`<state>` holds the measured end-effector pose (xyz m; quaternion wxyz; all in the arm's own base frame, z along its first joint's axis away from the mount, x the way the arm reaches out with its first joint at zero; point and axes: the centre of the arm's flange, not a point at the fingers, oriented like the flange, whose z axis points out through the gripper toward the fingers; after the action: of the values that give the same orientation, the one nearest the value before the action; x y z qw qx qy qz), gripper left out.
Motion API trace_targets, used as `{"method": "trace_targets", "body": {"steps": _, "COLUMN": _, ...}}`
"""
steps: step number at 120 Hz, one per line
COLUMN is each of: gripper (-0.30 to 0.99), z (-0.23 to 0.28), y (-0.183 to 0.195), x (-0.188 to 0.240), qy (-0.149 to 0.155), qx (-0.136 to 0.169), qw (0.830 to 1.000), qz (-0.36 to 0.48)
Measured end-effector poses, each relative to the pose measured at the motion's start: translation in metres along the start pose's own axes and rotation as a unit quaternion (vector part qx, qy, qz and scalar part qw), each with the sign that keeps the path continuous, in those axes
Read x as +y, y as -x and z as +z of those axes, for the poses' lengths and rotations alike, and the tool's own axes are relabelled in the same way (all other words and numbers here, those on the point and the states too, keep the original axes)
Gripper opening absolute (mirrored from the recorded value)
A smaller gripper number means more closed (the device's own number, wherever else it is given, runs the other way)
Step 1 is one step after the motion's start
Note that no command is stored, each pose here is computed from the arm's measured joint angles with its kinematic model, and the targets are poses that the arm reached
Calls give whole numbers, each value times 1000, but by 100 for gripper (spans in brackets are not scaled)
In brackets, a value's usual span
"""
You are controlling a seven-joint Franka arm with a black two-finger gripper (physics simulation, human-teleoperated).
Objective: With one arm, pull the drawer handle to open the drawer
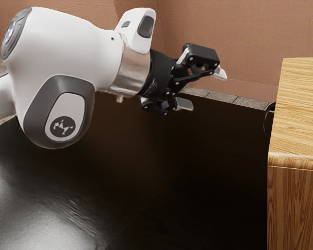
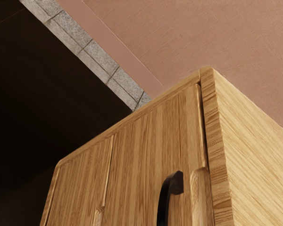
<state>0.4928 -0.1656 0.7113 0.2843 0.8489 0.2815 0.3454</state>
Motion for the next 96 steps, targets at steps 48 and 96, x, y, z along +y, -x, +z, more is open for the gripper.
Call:
{"method": "trace_targets", "body": {"steps": 48, "gripper": 69, "z": 50, "y": -14, "x": 13, "qy": 4, "qx": 12, "qw": 998, "qz": -54}}
{"method": "trace_targets", "body": {"steps": 96, "gripper": 69, "z": 80, "y": -5, "x": 25, "qy": -29, "qx": 1, "qw": 997, "qz": -68}}
